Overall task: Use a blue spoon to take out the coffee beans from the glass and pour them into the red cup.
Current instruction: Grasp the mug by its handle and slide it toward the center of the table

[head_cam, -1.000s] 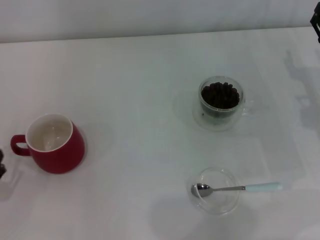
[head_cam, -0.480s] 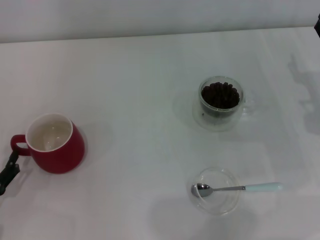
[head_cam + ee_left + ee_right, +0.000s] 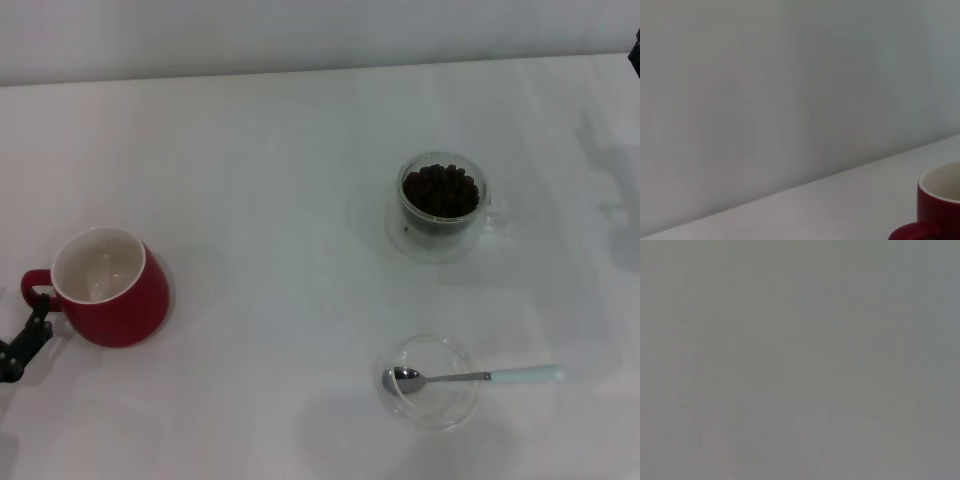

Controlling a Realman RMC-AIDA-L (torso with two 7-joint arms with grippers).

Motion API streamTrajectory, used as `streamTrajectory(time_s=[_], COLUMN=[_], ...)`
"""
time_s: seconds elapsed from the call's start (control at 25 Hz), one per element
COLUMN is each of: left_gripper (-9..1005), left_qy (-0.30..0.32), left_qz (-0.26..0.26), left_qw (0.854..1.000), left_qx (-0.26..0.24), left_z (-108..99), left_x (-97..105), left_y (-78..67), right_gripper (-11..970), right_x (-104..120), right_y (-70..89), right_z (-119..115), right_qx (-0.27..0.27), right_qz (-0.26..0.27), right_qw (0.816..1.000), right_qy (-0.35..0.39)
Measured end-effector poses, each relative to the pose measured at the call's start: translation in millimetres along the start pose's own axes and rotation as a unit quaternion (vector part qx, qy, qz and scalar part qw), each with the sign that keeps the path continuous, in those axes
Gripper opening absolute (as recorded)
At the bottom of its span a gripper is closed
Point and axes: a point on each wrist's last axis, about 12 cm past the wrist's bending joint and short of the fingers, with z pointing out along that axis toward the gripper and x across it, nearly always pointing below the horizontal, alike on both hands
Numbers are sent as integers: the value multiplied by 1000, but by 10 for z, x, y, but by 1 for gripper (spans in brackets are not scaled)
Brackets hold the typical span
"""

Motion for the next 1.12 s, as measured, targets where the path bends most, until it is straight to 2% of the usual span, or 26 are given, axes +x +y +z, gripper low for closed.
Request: streamTrajectory(time_s=[0.84,1.12], left_gripper=[875,838], left_qy=[12,15], left_qz=[-1,2], left_qw=[1000,1000], left_qx=[1,9], left_z=[160,203], left_x=[-19,-26], left_y=[-1,-12], right_gripper=[856,856], right_x=[-10,-9], right_y=[-4,-4], right_z=[-6,-6], right_qx=[0,0], right_qz=[0,0], right_qw=[1000,1000], right_qy=[-5,-5])
